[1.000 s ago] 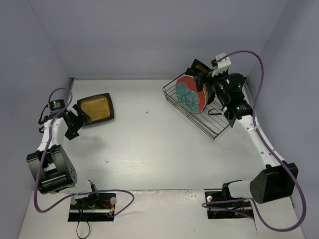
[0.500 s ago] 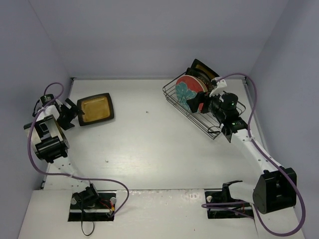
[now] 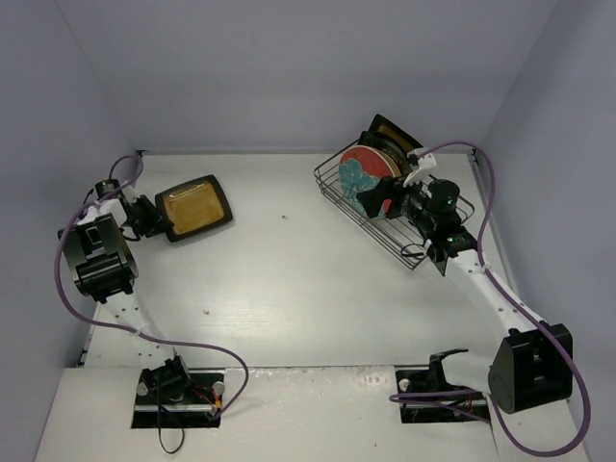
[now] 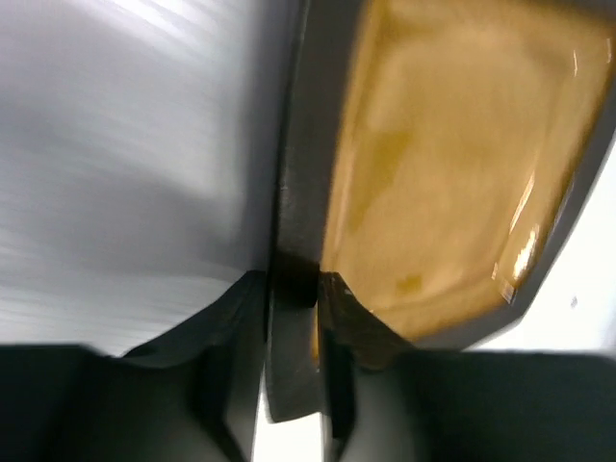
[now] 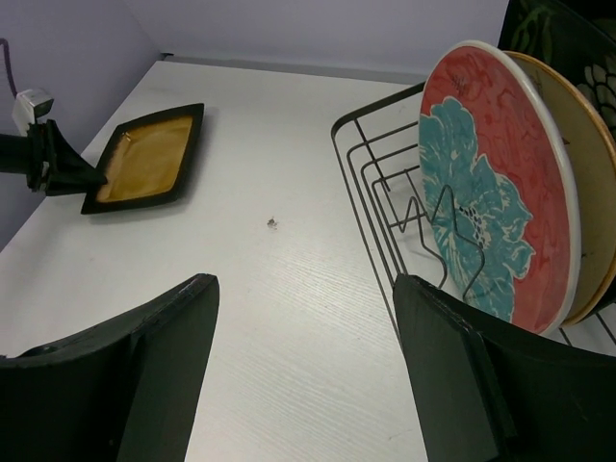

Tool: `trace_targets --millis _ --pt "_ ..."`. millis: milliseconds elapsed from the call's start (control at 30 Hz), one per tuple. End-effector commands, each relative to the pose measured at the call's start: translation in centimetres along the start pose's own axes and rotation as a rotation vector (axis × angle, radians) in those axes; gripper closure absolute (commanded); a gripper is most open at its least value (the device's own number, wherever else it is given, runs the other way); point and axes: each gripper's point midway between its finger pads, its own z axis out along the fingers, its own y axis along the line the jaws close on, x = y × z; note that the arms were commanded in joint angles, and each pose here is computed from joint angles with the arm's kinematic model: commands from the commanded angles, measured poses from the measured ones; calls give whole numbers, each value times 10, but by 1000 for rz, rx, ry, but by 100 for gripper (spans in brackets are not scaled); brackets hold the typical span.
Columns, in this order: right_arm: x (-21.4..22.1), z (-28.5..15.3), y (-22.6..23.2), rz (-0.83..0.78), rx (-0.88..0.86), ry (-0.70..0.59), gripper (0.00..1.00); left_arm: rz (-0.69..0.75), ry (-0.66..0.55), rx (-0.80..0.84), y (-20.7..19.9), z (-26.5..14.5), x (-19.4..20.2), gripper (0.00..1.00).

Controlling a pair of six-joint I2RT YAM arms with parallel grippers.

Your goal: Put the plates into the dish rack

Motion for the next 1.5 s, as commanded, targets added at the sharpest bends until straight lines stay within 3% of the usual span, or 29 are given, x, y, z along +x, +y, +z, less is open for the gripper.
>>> trace_targets --millis 0,100,267,467,533,600,700,800,900,1333,1433,1467 --pt "-34 6 20 -31 -77 -99 26 57 111 11 -17 6 50 82" --pt "-32 7 27 -26 -96 -91 26 83 150 23 -34 4 75 92" --pt "-25 8 37 -20 -112 -76 26 165 216 5 -57 0 140 96" --pt "-13 12 62 -30 -155 -46 26 137 256 18 -67 -12 199 96" --pt "-8 13 72 -35 -169 -36 26 100 246 23 -66 -17 205 87" --pt "-4 13 78 -36 -180 -29 26 86 237 29 -66 -20 208 66" --pt "0 12 86 -34 -195 -22 26 43 218 38 -66 -25 213 51" --pt "5 9 87 -19 -198 -15 26 0 205 55 -64 -28 222 41" --pt "9 6 88 -9 -201 -11 26 -16 214 53 -59 -29 231 39" --pt "37 3 89 33 -197 49 26 -11 285 -50 -40 7 261 40" --pt "45 5 92 45 -202 71 26 -25 288 -57 -36 15 266 55" --pt "49 6 94 46 -208 78 26 -23 292 -74 -33 18 269 66"
